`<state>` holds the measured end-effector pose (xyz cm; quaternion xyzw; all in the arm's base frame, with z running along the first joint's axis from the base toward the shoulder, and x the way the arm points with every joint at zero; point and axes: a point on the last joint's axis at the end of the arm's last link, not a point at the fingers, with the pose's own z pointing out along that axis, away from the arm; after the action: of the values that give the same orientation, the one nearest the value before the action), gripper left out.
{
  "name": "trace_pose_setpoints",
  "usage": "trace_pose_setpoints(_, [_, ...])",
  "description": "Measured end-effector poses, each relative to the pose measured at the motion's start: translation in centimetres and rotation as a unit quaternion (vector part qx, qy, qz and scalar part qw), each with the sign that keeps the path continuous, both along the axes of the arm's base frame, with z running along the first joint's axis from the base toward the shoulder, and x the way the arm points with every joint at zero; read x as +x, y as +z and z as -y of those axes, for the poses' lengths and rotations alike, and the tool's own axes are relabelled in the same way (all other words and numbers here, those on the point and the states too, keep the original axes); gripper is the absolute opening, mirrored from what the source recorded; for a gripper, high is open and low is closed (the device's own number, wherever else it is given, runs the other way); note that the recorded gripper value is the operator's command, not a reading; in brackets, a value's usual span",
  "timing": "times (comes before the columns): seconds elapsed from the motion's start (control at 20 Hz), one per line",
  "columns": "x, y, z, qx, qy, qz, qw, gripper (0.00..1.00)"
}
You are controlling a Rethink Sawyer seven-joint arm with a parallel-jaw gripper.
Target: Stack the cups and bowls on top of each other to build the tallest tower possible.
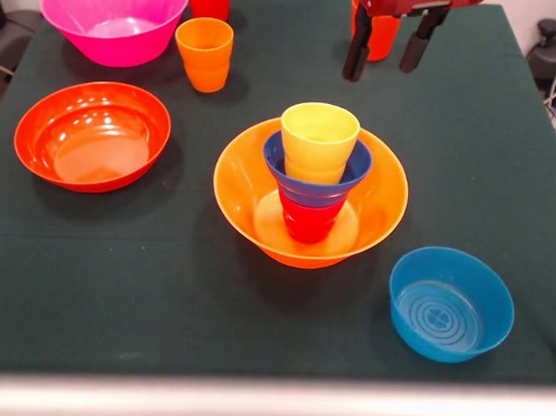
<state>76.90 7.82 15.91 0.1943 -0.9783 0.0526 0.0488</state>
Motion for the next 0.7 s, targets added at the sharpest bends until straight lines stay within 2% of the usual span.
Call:
trace_pose_setpoints(0.3, [0.5,-1.5,0.0,0.007,-0.003,0.006,1.0,1.0])
trace_pose_setpoints(0.45, [1.0,-3.1,0.1,0.009,-0.002,0.017,0.9998,1.0])
trace_pose_setpoints(0.7, [1.1,-4.8,0.4,0.01,-0.002,0.023,0.9997,1.0])
